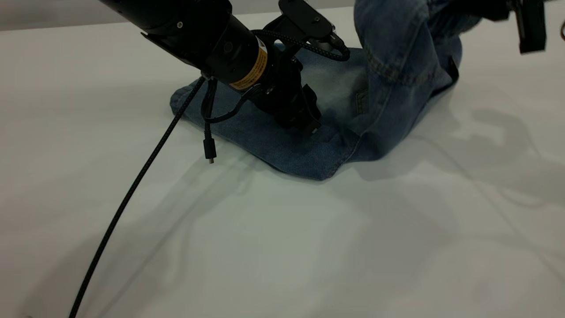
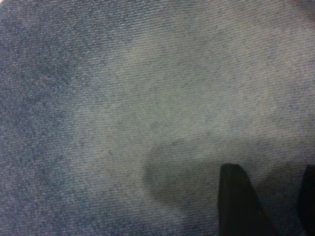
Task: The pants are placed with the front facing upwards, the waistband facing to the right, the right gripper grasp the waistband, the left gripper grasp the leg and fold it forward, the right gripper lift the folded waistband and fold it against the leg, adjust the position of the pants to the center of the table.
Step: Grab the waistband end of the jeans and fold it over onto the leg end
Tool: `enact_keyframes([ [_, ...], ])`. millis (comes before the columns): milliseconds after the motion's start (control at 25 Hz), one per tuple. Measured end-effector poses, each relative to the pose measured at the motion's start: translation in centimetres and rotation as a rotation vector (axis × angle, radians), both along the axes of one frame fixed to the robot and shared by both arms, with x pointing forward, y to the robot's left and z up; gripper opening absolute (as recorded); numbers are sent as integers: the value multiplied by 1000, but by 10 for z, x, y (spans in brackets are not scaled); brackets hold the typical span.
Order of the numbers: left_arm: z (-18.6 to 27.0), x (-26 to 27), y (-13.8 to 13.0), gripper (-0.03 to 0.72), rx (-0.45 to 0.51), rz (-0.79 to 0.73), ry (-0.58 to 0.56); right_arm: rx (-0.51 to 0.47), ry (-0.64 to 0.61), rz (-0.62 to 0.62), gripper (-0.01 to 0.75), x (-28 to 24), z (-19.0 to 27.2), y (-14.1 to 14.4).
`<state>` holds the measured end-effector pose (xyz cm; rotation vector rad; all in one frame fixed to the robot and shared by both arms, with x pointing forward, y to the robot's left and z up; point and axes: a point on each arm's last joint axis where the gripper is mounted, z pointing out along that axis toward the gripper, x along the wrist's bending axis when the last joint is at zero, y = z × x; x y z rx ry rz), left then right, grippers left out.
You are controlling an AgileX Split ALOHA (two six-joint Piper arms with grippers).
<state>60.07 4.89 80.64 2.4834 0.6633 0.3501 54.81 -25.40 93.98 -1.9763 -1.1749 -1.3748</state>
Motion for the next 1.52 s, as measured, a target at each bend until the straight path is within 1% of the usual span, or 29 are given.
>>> enact_keyframes([
  [240,17,1,-2,305,-16,-12,-31,-5,-15,-5,51,4,3,-1],
  [440,53,9,0,305,-32,28,-131,-8,-13,-8,51,4,3,-1],
  [600,74,17,7,305,0,102,-226,-7,-13,-7,51,4,3,-1],
  [760,69,24,22,305,66,181,-262,8,-28,11,51,4,5,0],
  [920,59,25,41,305,90,211,-225,35,-66,35,51,9,14,2],
  [1040,55,29,58,305,89,236,-196,35,-91,37,51,13,19,2],
  [1120,54,34,69,305,77,254,-181,35,-104,37,51,17,22,2],
  [1360,48,43,99,305,-3,264,-91,25,-104,27,51,18,22,1],
  [1440,40,44,105,305,-19,263,-56,25,-104,30,51,18,22,2],
  [1520,30,42,105,305,-27,250,-20,24,-106,37,51,18,23,3],
])
